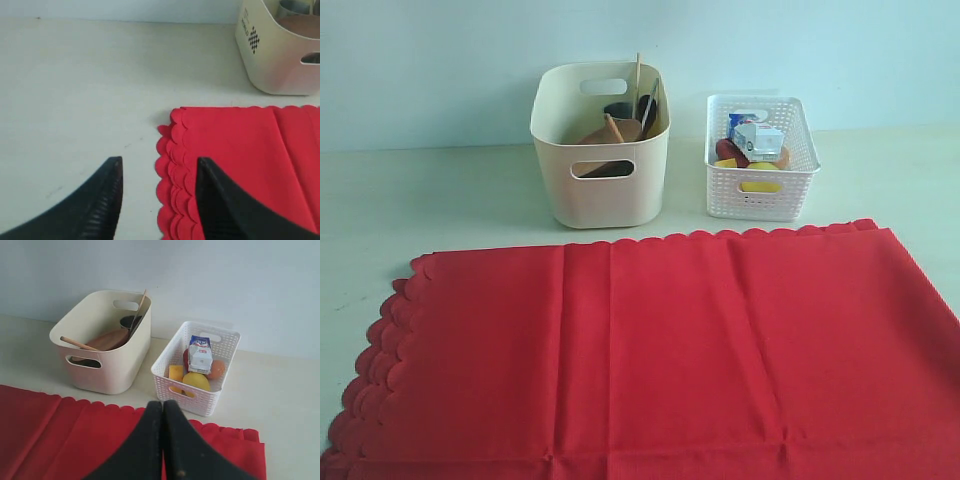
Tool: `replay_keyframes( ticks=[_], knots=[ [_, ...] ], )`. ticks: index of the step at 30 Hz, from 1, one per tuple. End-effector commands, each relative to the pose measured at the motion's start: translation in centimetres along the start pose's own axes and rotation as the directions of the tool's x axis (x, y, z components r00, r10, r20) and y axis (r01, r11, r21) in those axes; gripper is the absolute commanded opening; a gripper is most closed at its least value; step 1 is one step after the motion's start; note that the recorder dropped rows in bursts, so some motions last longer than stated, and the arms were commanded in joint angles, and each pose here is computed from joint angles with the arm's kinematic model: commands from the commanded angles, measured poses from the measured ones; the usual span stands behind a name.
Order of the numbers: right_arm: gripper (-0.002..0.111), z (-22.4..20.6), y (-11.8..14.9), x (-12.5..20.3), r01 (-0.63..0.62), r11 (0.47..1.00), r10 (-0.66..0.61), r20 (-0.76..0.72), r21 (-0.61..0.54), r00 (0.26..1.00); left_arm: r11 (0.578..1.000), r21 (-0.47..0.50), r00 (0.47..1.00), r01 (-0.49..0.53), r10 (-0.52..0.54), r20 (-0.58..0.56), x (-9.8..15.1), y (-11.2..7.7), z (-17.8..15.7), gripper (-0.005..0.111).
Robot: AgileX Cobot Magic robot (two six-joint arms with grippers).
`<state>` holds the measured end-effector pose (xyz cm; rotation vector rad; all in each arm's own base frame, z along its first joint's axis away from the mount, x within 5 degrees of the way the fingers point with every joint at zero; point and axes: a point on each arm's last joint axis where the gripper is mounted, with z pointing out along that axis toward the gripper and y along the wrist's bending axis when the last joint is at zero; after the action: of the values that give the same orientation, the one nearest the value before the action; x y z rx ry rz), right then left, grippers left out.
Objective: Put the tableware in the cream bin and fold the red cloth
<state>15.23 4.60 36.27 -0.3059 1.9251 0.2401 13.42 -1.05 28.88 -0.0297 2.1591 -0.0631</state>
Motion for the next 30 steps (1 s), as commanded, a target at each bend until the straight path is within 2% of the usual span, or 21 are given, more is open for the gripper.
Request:
replay_keyframes(
  ticks=[1,4,9,12,14,17,21,30],
  knots=[
    [0.000,0.2,-0.1,0.2,0.001,1.000,-0.001,-0.006,0.003,1.000,0.998,0.022,0.987,0.061,-0.057,-0.148,0.6,-0.5,1.8,0.046],
    [0.000,0.2,-0.1,0.2,0.001,1.000,-0.001,-0.006,0.003,1.000,0.996,0.044,0.955,0.077,-0.061,-0.289,1.5,-1.1,3.8,0.046],
    [0.000,0.2,0.0,0.2,-0.005,1.000,0.005,-0.006,0.000,1.000,0.990,0.090,0.867,0.105,-0.047,-0.496,2.5,-2.1,7.3,0.047],
    [0.000,0.2,0.0,0.2,-0.006,1.000,0.006,-0.006,-0.001,1.000,0.987,0.091,0.818,0.129,-0.054,-0.573,3.4,-2.2,9.3,0.056],
    [0.000,0.2,0.0,0.2,-0.006,1.000,0.006,-0.006,-0.001,1.000,0.987,0.080,0.796,0.142,-0.066,-0.602,3.6,-2.1,10.4,0.064],
    [0.000,0.2,0.0,0.2,-0.006,1.000,0.006,-0.006,-0.001,1.000,0.986,0.050,0.768,0.160,-0.093,-0.633,4.1,-1.7,11.8,0.070],
    [0.000,0.2,0.0,0.2,-0.006,1.000,0.006,-0.002,0.000,1.000,0.981,0.001,0.724,0.193,-0.142,-0.675,5.1,-0.9,13.4,0.070],
    [0.000,0.2,0.0,0.2,-0.006,1.000,0.006,0.000,0.000,1.000,0.967,0.010,0.674,0.253,-0.169,-0.719,6.8,-0.3,16.2,0.070]
  ],
)
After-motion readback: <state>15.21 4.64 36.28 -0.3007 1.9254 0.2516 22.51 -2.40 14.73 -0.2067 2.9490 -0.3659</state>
